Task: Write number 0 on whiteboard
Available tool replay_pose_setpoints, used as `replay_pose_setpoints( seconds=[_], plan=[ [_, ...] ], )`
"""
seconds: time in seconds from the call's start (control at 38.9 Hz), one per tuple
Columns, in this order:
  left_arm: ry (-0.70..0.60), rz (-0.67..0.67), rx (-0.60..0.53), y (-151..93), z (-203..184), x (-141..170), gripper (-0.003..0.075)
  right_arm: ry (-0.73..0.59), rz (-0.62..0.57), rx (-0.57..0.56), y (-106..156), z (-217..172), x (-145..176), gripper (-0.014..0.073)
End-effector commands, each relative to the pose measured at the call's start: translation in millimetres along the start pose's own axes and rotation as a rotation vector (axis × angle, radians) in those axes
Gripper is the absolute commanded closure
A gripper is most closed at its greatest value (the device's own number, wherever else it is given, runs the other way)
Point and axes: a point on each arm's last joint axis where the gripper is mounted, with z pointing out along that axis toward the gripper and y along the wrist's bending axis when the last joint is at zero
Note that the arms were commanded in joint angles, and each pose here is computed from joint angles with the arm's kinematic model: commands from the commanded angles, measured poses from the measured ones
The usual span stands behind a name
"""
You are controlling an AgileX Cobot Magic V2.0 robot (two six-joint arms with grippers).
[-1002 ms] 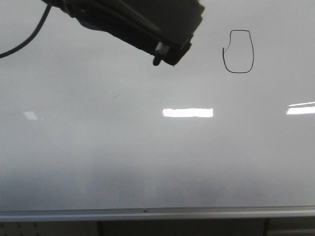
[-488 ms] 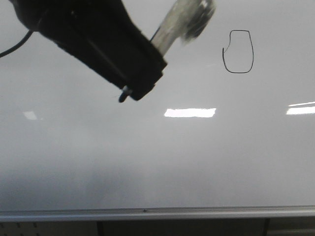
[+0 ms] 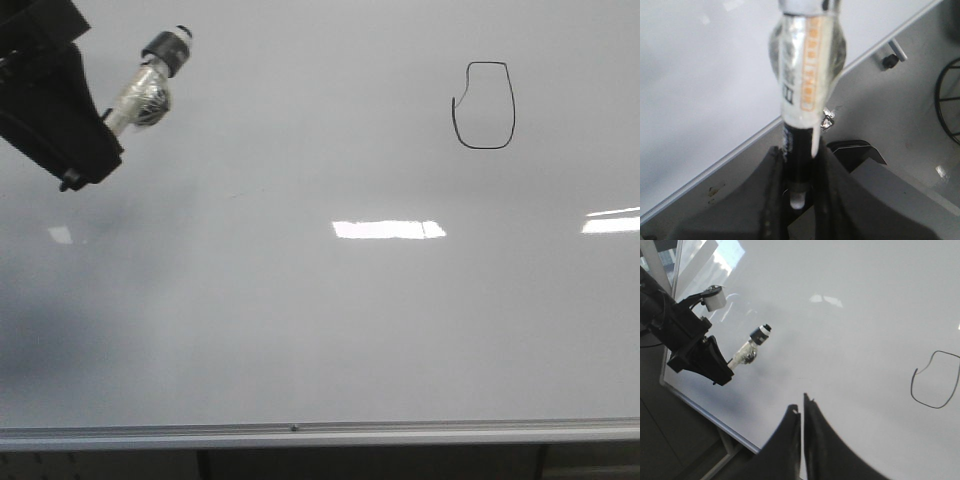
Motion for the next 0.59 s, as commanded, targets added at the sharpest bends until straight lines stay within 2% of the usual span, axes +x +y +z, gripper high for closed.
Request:
replay_pose_setpoints(
  seconds=[0.0, 0.15, 0.36, 0.57],
  plan=[
    [-0.108, -0.058, -0.038, 10, -24, -8, 0.0739, -0.096, 0.002, 0.057, -1, -12, 4, 0.0659],
    [-0.126, -0.147, -0.137, 40, -35, -2, 0.0739, -0.124, -0.003, 0.068, 1, -22, 20, 0.0664],
    [-0.104, -0.236, -0.366, 67, -43, 6, 0.0739, -0.128, -0.005, 0.066, 2, -24, 21, 0.0664],
    [-0.082, -0.277, -0.388, 81, -28, 4, 0.0739, -0.128, -0.005, 0.066, 2, -24, 21, 0.0664]
  ],
)
